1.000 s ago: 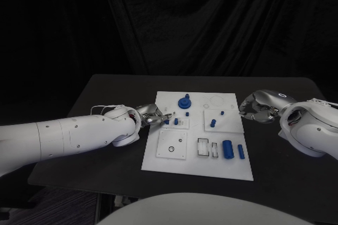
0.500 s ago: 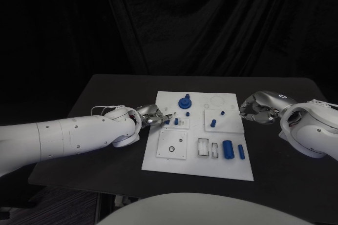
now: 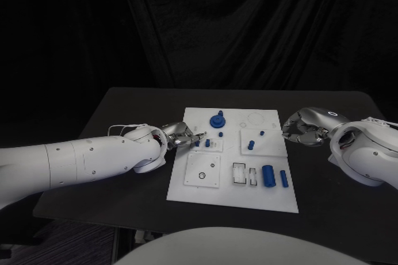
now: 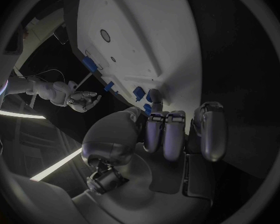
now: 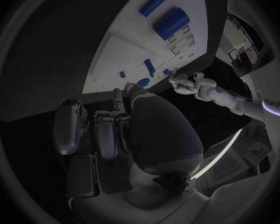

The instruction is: Assemble the parts on the task board

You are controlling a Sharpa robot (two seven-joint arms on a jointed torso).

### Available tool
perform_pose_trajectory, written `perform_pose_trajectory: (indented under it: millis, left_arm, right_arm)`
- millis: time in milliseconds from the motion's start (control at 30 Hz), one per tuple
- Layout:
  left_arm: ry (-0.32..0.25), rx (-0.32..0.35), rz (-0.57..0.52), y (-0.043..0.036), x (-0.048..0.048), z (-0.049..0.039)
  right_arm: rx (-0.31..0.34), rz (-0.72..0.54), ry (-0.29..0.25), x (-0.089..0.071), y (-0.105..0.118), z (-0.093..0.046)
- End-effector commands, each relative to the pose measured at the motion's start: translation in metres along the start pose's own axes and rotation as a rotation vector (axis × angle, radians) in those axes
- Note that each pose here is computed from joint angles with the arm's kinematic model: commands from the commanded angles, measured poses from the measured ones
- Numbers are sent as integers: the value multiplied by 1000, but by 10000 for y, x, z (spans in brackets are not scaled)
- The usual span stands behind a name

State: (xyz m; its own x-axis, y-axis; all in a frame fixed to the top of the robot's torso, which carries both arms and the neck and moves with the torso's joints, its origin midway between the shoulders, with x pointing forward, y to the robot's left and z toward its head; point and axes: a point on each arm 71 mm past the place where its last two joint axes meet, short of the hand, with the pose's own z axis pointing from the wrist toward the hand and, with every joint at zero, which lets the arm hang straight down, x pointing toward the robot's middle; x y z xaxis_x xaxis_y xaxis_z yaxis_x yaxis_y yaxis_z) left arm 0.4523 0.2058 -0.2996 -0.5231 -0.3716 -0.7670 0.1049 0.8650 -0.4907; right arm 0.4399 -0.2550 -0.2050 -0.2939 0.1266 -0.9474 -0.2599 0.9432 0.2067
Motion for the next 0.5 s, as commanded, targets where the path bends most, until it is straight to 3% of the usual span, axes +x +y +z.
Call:
perform_pose_trajectory:
  millis: [33, 333, 500]
  left_arm:
    - [-22, 22, -9, -16, -8, -2]
    - [-23, 15, -9, -1, -12, -4]
    - [-61, 28, -15, 15, -50, -18]
  right_arm:
    - [16, -3, 6, 11, -15, -8]
    - [15, -3, 6, 12, -11, -6]
    - [15, 0, -2, 5, -17, -11]
